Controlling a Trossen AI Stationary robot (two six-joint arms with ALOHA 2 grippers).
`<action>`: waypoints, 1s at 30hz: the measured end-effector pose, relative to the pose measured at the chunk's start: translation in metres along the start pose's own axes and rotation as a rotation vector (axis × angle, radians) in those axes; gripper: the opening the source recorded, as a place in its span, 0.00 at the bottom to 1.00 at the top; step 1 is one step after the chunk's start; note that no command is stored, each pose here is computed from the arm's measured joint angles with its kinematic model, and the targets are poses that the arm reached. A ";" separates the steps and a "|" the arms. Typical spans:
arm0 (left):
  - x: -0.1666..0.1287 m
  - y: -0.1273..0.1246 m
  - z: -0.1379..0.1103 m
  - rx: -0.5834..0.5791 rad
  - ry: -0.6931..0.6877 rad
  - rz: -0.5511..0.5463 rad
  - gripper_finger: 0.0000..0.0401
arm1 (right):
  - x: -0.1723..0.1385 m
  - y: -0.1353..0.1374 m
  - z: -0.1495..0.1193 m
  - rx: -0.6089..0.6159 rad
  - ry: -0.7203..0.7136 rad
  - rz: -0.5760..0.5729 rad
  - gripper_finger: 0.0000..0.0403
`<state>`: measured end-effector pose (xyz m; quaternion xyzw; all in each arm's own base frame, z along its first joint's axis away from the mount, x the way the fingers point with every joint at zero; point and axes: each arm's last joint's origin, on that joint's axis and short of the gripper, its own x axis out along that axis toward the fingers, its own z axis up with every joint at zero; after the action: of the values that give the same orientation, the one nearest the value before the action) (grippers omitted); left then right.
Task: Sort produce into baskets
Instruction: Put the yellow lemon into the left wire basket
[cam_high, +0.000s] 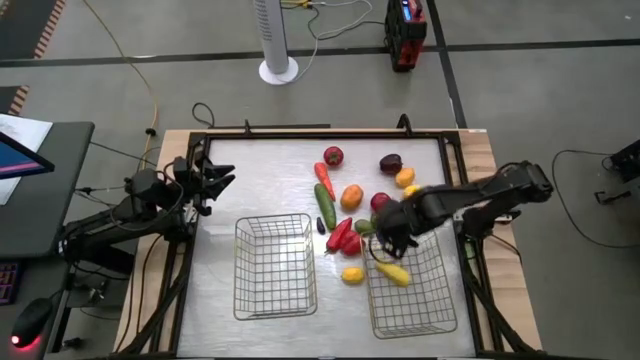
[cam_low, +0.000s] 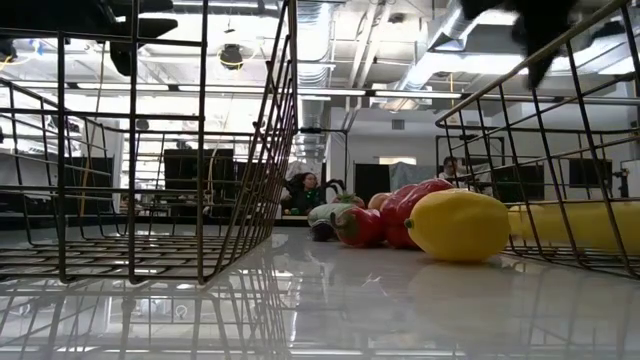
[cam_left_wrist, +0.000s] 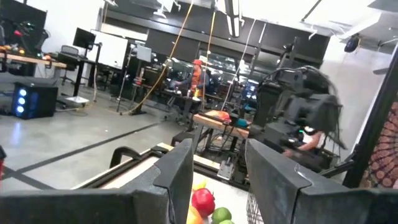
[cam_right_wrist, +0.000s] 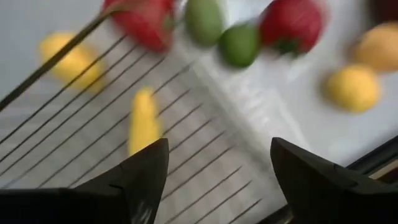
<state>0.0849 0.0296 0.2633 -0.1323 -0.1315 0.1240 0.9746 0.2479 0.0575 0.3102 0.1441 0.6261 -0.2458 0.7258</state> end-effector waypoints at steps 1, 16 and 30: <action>0.000 0.000 -0.001 -0.004 0.005 -0.001 0.33 | 0.002 -0.006 0.006 -0.001 -0.014 -0.016 0.76; 0.000 0.001 -0.004 -0.004 0.042 -0.015 0.33 | 0.061 -0.108 0.055 0.078 0.020 -0.138 0.76; 0.000 0.001 -0.005 0.013 0.042 -0.004 0.33 | 0.119 -0.159 0.024 0.117 0.150 -0.148 0.76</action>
<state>0.0861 0.0295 0.2588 -0.1282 -0.1103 0.1199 0.9783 0.1944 -0.1089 0.2135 0.1576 0.6723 -0.3232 0.6471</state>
